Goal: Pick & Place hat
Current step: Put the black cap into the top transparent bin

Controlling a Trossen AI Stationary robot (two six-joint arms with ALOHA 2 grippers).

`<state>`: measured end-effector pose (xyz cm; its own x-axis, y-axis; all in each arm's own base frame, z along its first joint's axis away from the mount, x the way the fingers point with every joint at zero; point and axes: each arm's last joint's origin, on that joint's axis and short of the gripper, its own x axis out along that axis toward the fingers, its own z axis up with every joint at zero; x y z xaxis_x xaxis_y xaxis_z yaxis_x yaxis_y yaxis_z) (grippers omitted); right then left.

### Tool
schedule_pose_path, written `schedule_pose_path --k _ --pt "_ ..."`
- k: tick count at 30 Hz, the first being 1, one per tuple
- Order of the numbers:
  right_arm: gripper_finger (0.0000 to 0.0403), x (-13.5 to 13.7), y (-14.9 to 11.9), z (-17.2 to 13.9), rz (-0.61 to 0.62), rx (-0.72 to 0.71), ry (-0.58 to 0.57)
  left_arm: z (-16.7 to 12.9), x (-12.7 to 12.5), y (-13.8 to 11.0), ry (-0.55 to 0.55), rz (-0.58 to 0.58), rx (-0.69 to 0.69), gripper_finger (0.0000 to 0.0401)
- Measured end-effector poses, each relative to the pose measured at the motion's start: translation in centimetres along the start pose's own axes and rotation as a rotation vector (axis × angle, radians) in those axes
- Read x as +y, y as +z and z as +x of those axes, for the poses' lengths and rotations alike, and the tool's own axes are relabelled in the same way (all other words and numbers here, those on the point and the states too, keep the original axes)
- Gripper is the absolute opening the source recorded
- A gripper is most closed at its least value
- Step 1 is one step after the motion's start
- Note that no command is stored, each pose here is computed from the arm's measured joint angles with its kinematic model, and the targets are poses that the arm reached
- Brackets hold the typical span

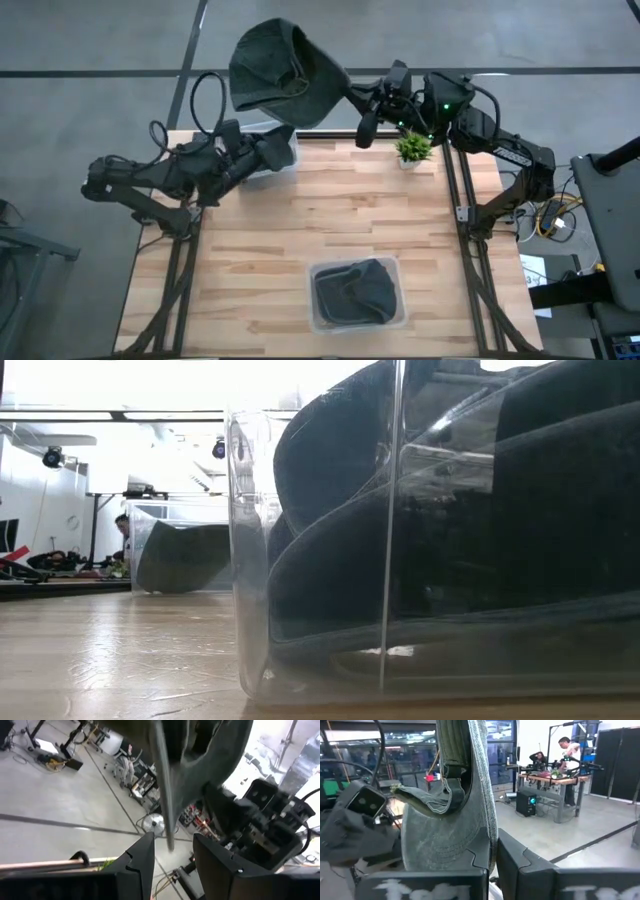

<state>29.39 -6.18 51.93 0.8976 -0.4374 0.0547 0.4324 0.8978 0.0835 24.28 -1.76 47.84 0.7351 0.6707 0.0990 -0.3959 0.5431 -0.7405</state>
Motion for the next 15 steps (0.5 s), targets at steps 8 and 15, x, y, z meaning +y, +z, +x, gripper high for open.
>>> schedule_pose_path --k 8,15 --pt "0.0008 0.25 -0.46 0.3 0.028 0.001 0.072 0.14 -0.4 0.63 -0.011 0.052 -0.065 0.0128" --pt "0.0009 0.31 -0.58 0.41 0.025 -0.009 0.087 0.07 -0.43 0.88 -0.036 0.092 -0.055 0.0077"
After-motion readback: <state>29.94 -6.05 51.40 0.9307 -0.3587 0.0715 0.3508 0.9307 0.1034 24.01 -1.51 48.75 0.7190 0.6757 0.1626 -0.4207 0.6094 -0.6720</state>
